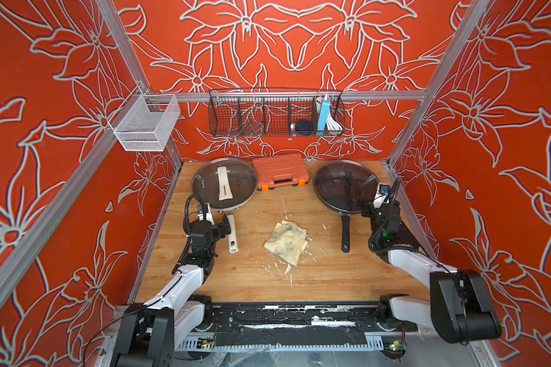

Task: Wipe the pot lid with a cloth
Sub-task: Reset both arms

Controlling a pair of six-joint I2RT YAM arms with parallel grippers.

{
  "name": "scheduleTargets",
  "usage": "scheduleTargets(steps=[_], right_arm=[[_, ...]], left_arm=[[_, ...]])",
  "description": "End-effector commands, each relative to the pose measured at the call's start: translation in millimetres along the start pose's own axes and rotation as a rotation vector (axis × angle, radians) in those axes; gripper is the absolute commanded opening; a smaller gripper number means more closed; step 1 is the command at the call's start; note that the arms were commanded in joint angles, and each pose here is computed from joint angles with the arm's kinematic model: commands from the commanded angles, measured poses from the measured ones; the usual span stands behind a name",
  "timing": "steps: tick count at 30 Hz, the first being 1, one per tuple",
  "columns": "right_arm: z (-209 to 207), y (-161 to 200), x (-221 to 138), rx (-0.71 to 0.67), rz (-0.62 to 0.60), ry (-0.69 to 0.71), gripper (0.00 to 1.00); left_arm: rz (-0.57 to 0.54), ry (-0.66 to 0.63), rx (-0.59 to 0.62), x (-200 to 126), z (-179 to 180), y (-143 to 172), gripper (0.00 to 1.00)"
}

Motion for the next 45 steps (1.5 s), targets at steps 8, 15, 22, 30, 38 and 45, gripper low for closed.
scheduleTargets(steps=[8,15,22,30,38,45], right_arm=[[-18.5,25.4,-24.5,-0.086,0.096,0.07,0.98],[-19.7,44.0,-33.6,-0.079,0.089,0.014,0.98],[-16.9,62.7,-30.8,-0.097,0.091,-0.039,0.98],[-16.8,81.9,-21.9,-0.1,0.084,-0.045,0.97],[-11.4,79.4,-2.2,-0.113,0.175,-0.037,0.98],[-13.6,79.4,0.0,-0.105,0.204,-0.032,0.98]], left_arm=[[0.007,0.025,-0.023,24.1,4.1,10.0,0.99],[-0.005,0.064,-0.012,30.3,-2.0,23.5,0.99],[0.002,0.124,0.015,36.1,-9.5,33.5,0.99],[0.05,0.196,0.047,47.6,-16.9,27.8,0.99],[0.053,0.186,0.046,48.1,-15.9,27.3,0.99],[0.053,0.187,0.046,47.8,-16.3,27.6,0.99]])
Point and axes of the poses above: each gripper's point midway between its finger pads, its own x axis out along the fingers, its own z axis along the line the jaws close on, y = z × x, the point moved 8 cm from there along -x, back along the fingers, and after that the axes turned 12 degrees about x, right-handed, at the moved point
